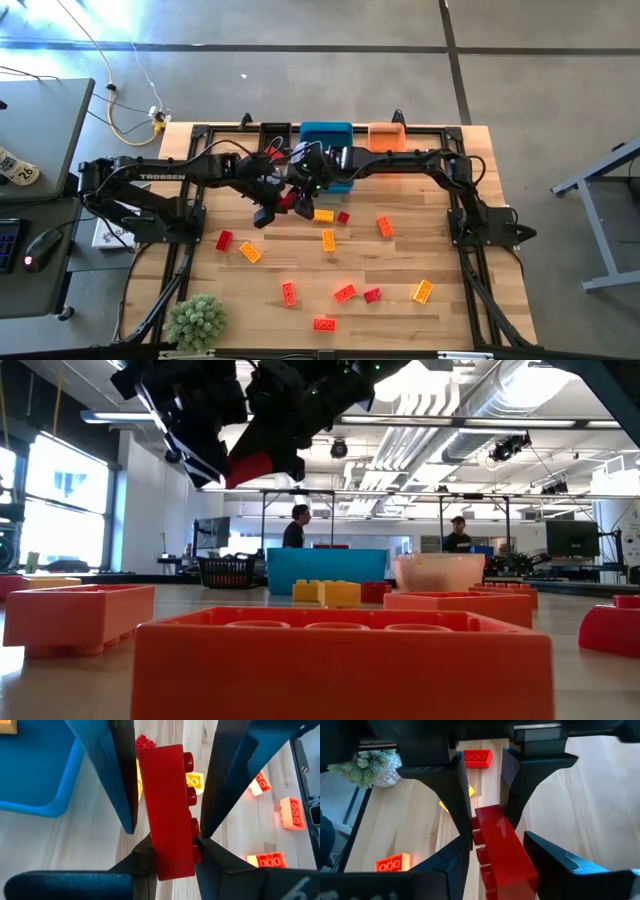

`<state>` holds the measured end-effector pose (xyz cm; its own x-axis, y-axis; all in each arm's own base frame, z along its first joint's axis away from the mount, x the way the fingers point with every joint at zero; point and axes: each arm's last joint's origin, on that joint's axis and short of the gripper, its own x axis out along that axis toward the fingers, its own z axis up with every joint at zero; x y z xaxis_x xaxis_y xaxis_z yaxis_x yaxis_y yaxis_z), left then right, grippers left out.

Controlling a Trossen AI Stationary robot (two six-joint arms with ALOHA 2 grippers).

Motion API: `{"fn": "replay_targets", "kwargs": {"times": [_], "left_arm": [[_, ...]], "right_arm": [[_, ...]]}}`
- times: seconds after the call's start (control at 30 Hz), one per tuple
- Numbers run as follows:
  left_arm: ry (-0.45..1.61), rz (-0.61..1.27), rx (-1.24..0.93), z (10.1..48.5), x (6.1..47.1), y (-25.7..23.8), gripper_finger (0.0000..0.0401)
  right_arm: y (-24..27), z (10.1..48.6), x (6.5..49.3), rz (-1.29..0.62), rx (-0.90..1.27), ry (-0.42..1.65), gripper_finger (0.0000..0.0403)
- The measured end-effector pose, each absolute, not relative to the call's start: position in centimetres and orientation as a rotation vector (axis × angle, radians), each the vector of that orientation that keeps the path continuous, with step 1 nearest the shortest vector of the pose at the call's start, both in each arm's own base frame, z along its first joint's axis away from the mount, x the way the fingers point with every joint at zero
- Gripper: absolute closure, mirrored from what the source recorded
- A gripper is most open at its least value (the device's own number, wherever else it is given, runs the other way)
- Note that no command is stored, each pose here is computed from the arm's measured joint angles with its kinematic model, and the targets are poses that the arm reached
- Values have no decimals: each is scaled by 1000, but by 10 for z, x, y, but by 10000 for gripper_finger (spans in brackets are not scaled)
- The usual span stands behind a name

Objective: Sort & place blocks by color
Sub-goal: Put the red game piece into the orange bin

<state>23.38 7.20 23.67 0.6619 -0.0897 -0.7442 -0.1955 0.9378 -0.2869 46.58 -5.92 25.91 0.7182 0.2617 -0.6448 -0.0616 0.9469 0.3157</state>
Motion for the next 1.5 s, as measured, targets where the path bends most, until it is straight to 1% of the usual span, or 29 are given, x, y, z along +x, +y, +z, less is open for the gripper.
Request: {"fn": "replay_targets", "kwargs": {"times": [0.1, 0.33, 0.5, 0.7, 0.9, 1.03, 1.2, 1.4, 1.5], "left_arm": [[858, 59, -364, 236, 233, 72, 327], [863, 53, -348, 236, 233, 71, 324], [862, 80, -375, 236, 233, 72, 305], [862, 156, -412, 236, 233, 73, 273], [852, 186, -425, 236, 233, 74, 241], [828, 229, -421, 237, 235, 76, 225], [804, 263, -432, 239, 235, 80, 220], [797, 298, -473, 238, 233, 85, 224], [795, 309, -478, 238, 232, 88, 223]], "right_arm": [[-59, 259, 466, 181, 282, 751, 249], [-58, 259, 466, 212, 262, 747, 324], [-59, 259, 466, 189, 266, 748, 324], [-61, 258, 465, 152, 261, 768, 326], [-69, 250, 455, 109, 261, 884, 327], [-77, 249, 442, 4, 192, 998, 327], [-88, 259, 422, -79, 130, 1097, 327], [-102, 277, 402, -185, 88, 1146, 326], [-106, 280, 389, -253, 70, 1219, 326]]}}
